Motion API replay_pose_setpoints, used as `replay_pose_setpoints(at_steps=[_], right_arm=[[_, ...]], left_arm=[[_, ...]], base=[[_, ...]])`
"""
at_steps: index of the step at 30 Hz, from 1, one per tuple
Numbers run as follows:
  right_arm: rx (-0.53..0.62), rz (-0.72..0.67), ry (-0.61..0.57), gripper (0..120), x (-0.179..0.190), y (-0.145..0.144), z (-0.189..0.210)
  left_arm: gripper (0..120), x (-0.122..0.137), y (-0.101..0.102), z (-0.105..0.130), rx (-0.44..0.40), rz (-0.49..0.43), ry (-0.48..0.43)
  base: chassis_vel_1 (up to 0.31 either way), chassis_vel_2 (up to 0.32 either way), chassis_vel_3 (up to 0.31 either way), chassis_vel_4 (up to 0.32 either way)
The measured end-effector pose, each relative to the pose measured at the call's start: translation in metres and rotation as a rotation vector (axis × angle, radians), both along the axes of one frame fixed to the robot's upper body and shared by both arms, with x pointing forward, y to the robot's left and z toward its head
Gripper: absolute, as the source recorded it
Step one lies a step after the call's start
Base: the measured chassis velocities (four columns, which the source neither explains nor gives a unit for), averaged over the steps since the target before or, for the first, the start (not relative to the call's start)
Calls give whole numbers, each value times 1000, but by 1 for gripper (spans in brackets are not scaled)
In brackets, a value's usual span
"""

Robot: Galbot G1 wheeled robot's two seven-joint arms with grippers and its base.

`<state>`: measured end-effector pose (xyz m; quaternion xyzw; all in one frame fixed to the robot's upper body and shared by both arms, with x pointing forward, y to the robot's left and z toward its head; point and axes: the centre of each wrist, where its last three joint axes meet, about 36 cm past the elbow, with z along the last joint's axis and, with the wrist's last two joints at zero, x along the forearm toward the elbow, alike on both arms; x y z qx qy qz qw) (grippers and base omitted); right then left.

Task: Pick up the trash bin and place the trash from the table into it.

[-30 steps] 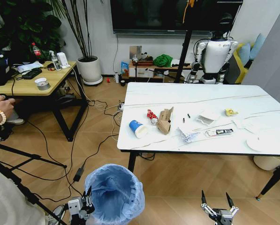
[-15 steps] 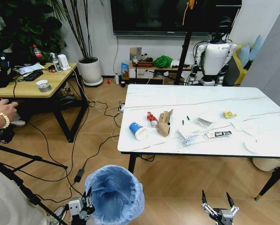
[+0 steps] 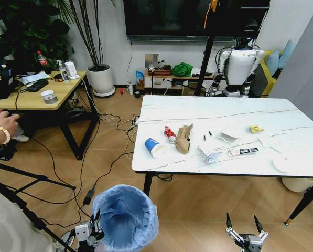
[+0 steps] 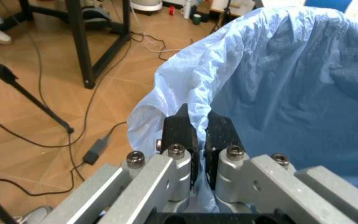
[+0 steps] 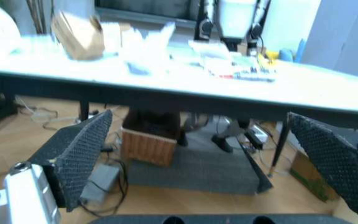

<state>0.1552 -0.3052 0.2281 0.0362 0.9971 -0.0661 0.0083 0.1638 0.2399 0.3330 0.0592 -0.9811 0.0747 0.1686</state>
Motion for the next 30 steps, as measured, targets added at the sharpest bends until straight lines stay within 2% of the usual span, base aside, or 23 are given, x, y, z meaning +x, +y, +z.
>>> replay_pose_setpoints(at_steps=[5, 10, 19, 25, 26, 30], right_arm=[[16, 11, -14, 100, 9, 4, 23], [-4, 17, -9, 100, 33, 5, 78], [4, 73, 42, 100, 60, -11, 103], [106, 53, 47, 100, 121, -31, 114], [106, 53, 47, 100, 121, -31, 114], [211, 97, 34, 100, 158, -41, 121]], left_arm=[[0, -3, 2, 0, -4, 8, 8], [0, 7, 4, 16, -65, 27, 14], [0, 12, -3, 30, -185, 41, 79], [0, 9, -7, 33, -227, 56, 121], [0, 9, -7, 33, -227, 56, 121], [0, 7, -12, 37, -233, 72, 131]], base=[[0, 0, 0, 0], [0, 0, 0, 0], [0, 0, 0, 0], [0, 0, 0, 0], [0, 0, 0, 0], [0, 0, 0, 0]])
